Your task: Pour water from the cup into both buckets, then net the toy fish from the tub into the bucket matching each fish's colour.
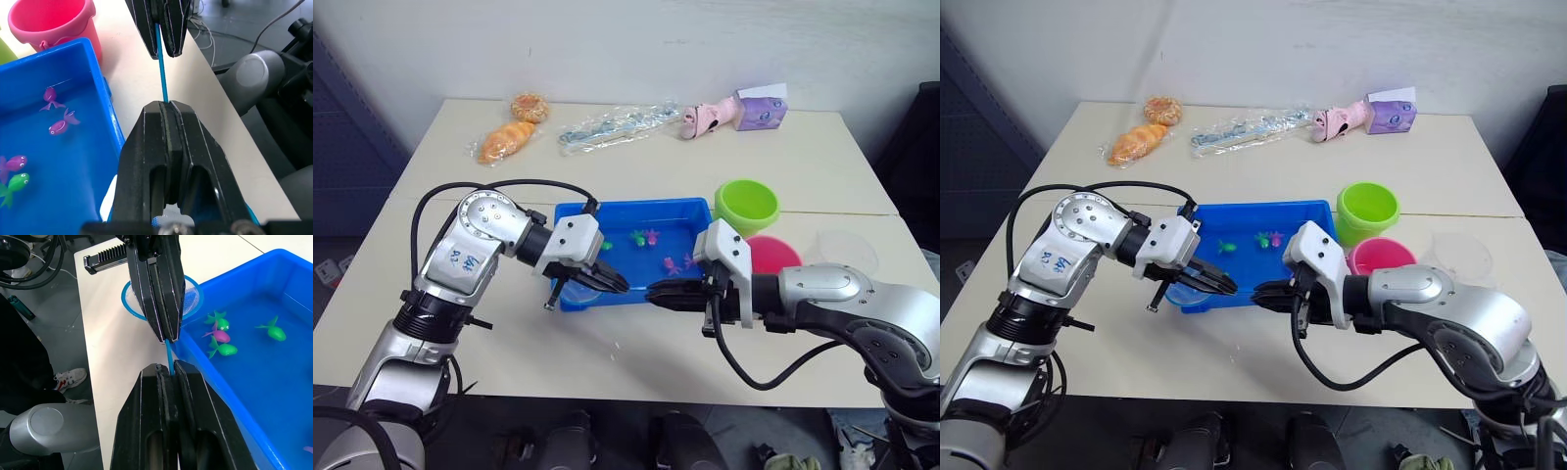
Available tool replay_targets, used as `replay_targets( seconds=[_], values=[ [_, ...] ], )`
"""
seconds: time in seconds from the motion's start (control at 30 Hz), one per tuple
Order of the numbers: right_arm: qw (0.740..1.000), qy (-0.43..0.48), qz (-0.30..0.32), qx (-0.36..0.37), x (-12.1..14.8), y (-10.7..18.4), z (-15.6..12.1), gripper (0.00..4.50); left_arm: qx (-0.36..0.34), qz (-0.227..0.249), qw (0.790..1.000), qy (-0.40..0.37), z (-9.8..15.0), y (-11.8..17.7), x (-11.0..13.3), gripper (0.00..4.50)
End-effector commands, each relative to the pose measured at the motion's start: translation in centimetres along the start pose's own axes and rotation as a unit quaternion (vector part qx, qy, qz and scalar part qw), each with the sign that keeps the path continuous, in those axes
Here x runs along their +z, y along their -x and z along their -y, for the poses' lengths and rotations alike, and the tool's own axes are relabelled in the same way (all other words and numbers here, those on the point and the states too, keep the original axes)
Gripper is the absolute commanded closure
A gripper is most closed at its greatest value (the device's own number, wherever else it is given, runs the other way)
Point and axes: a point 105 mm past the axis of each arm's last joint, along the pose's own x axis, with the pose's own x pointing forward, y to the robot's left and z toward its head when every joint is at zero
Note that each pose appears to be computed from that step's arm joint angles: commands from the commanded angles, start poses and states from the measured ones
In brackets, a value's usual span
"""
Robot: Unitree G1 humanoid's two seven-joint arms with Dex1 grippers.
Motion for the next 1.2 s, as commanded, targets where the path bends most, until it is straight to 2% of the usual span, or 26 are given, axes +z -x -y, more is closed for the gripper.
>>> replay_targets(
  seconds=[0.03,0.1,0.17,0.23,0.27,0.3,0.37,0.47,0.5,0.57,0.73,0.83,1.2],
  values=[
    [0.999,0.029,0.024,-0.017,0.9,1.4,-0.3,4.5,0.046,0.08,0.996,-0.004,-0.6,2.3,2.3,3.2],
    [0.998,0.03,0.019,-0.043,0.5,2.8,0.0,4.5,0.101,0.144,0.984,0.019,-1.7,5.3,3.6,2.28],
    [0.996,0.038,0.013,-0.076,0.3,4.1,0.6,4.5,0.156,0.179,0.971,0.037,-2.7,8.1,3.9,1.42],
    [0.993,0.047,0.005,-0.111,0.2,5.3,1.4,4.5,0.196,0.181,0.962,0.059,-3.2,9.9,3.2,0.68],
    [0.989,0.058,-0.003,-0.134,0.3,6.2,2.1,4.5,0.218,0.173,0.958,0.072,-3.4,10.7,2.3,0.17],
    [0.987,0.066,-0.009,-0.149,0.3,6.8,2.5,4.5,0.232,0.166,0.955,0.08,-3.5,11.2,1.7,0.07],
    [0.976,0.112,-0.037,-0.184,0.4,8.1,3.7,4.5,0.248,0.142,0.954,0.094,-3.3,11.4,-0.2,0.07],
    [0.956,0.192,-0.084,-0.207,0.2,9.2,5.6,4.5,0.239,0.136,0.954,0.116,-2.6,10.0,-2.0,0.07],
    [0.945,0.222,-0.1,-0.218,0.3,9.6,6.5,4.5,0.227,0.133,0.957,0.119,-2.2,9.0,-2.5,0.07],
    [0.908,0.309,-0.143,-0.244,0.8,10.0,8.9,4.5,0.205,0.131,0.962,0.125,-1.4,7.1,-3.3,0.07],
    [0.86,0.408,-0.2,-0.232,1.0,9.7,11.5,4.5,0.202,0.148,0.96,0.126,-1.4,5.4,-3.3,0.07],
    [0.832,0.443,-0.258,-0.213,0.2,9.7,12.7,4.5,0.189,0.164,0.959,0.133,-1.2,4.6,-2.9,0.07],
    [0.773,0.513,-0.342,-0.151,0.5,8.0,14.1,4.5,0.168,0.176,0.958,0.149,-0.7,3.6,-2.7,0.07]
  ],
)
